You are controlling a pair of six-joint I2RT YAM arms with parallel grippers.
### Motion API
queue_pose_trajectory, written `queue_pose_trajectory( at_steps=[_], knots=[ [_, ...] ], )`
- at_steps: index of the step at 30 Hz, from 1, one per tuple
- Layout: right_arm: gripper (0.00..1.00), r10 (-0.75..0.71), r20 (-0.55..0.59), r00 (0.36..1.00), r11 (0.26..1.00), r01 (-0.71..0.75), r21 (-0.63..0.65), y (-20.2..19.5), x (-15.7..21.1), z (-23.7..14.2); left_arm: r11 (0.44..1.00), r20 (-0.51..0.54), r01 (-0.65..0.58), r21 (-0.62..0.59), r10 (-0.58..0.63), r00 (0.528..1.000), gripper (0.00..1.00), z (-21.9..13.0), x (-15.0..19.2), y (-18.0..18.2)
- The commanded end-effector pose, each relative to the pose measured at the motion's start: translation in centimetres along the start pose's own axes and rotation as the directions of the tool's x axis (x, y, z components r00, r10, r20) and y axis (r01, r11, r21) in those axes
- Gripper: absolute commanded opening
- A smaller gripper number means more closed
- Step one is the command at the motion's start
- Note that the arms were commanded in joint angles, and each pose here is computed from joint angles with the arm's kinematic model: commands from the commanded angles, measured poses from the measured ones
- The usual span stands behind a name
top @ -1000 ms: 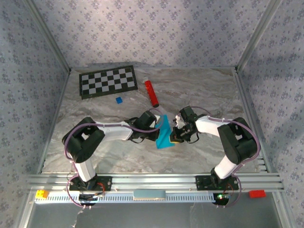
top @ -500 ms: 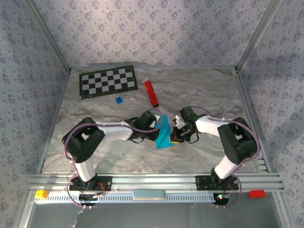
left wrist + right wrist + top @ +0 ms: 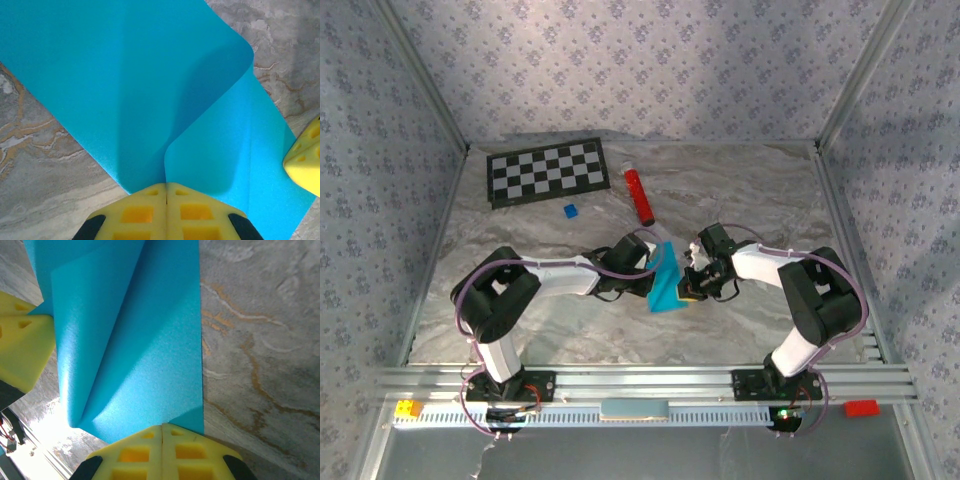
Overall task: Fold a paper plane with a square sheet of paper (pick it up from the middle)
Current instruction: Fold the triangle a second time at the center of the table.
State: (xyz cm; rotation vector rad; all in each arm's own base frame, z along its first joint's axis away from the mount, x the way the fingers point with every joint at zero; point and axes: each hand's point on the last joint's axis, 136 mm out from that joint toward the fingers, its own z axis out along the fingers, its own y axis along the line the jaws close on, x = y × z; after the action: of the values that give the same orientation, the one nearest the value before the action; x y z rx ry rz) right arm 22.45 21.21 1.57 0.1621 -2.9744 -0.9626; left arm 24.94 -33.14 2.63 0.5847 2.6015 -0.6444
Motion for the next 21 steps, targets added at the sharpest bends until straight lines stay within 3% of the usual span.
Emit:
queue_pose_trajectory(
  at_steps=[1, 21],
  knots=[
    [0.05, 0.052, -0.043, 0.998, 0.993, -0.047, 0.105, -2.71, 1.52, 0.3, 1.0, 0.02, -0.013, 0.003, 0.013, 1.0, 0.04, -0.33, -0.92, -0.22],
    [0.06, 0.053, -0.044, 0.998, 0.993, -0.048, 0.105, -2.82, 1.65, 0.33, 1.0, 0.016, -0.015, 0.01, 0.015, 1.0, 0.05, 0.39, -1.0, -0.29]
  ],
)
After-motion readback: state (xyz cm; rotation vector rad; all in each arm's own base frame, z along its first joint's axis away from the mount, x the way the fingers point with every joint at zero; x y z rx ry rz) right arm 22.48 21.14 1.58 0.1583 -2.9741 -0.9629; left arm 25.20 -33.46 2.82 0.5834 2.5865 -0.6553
